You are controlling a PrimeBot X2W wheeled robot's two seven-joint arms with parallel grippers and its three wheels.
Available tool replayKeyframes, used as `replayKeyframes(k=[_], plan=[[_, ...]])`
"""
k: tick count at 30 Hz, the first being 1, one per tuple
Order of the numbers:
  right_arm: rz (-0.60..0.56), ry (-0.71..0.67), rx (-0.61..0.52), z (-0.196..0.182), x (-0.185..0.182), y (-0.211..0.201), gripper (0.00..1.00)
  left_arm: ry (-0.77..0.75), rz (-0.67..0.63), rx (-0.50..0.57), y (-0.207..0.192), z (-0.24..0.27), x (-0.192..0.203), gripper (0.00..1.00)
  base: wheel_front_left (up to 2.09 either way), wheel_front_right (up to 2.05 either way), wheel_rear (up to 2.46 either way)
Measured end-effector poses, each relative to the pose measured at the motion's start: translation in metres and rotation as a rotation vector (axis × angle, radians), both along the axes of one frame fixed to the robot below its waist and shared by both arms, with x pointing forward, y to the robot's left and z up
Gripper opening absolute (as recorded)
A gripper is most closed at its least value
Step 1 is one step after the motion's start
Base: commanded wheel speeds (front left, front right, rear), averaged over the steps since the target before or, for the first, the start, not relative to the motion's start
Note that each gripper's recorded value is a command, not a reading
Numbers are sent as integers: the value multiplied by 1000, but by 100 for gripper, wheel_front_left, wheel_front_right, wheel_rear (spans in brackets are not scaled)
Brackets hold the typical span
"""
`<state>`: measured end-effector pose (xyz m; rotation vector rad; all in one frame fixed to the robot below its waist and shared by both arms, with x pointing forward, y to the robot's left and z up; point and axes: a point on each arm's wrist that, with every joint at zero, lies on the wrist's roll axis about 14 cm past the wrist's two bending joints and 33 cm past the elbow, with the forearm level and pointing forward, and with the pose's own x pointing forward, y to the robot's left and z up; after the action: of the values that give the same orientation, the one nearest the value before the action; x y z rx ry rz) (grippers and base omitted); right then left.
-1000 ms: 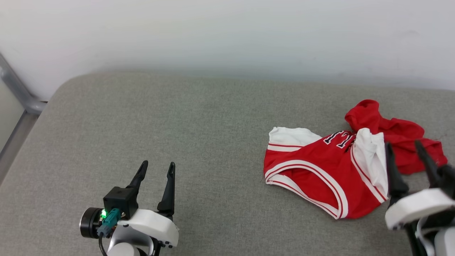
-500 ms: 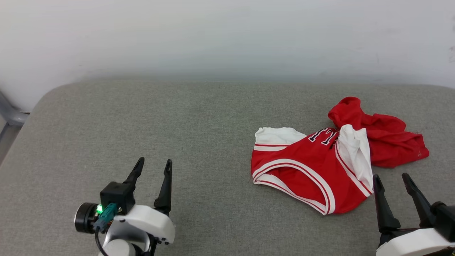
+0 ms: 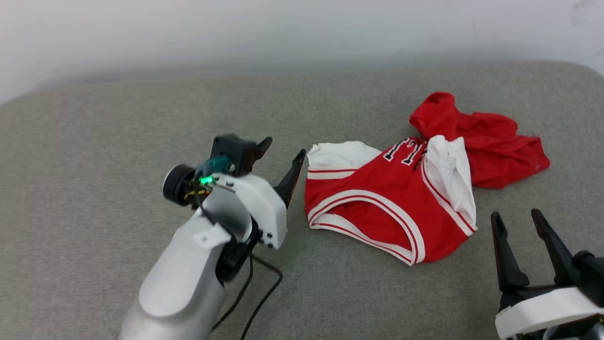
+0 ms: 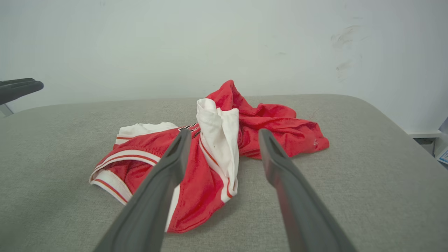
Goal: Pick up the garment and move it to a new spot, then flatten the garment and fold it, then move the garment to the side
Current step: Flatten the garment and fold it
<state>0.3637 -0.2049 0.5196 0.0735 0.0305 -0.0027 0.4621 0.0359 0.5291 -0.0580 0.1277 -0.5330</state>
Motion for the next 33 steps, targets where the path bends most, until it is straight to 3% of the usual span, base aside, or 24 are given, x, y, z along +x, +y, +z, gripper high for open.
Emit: replayKeyframes(k=[7, 19, 20, 21, 26, 33], plan=[[-36, 45, 13, -18, 8, -10, 100, 260, -133, 130, -36, -57, 25, 100, 0, 0, 0], [-101, 101, 39, -47, 11, -29, 100, 629, -289, 416, -49, -154, 11, 100, 0, 0, 0], [-104, 107, 40, -49, 10, -29, 100, 639, -302, 424, -51, -155, 9, 89, 0, 0, 0], [-107, 109, 43, -51, 10, -30, 100, 640, -310, 427, -52, -156, 8, 0, 0, 0, 0], [-108, 103, 54, -52, 14, -31, 100, 572, -311, 402, -53, -152, 13, 0, 0, 0, 0], [-102, 91, 58, -46, 13, -30, 100, 397, -166, 360, -16, -118, 37, 0, 0, 0, 0]])
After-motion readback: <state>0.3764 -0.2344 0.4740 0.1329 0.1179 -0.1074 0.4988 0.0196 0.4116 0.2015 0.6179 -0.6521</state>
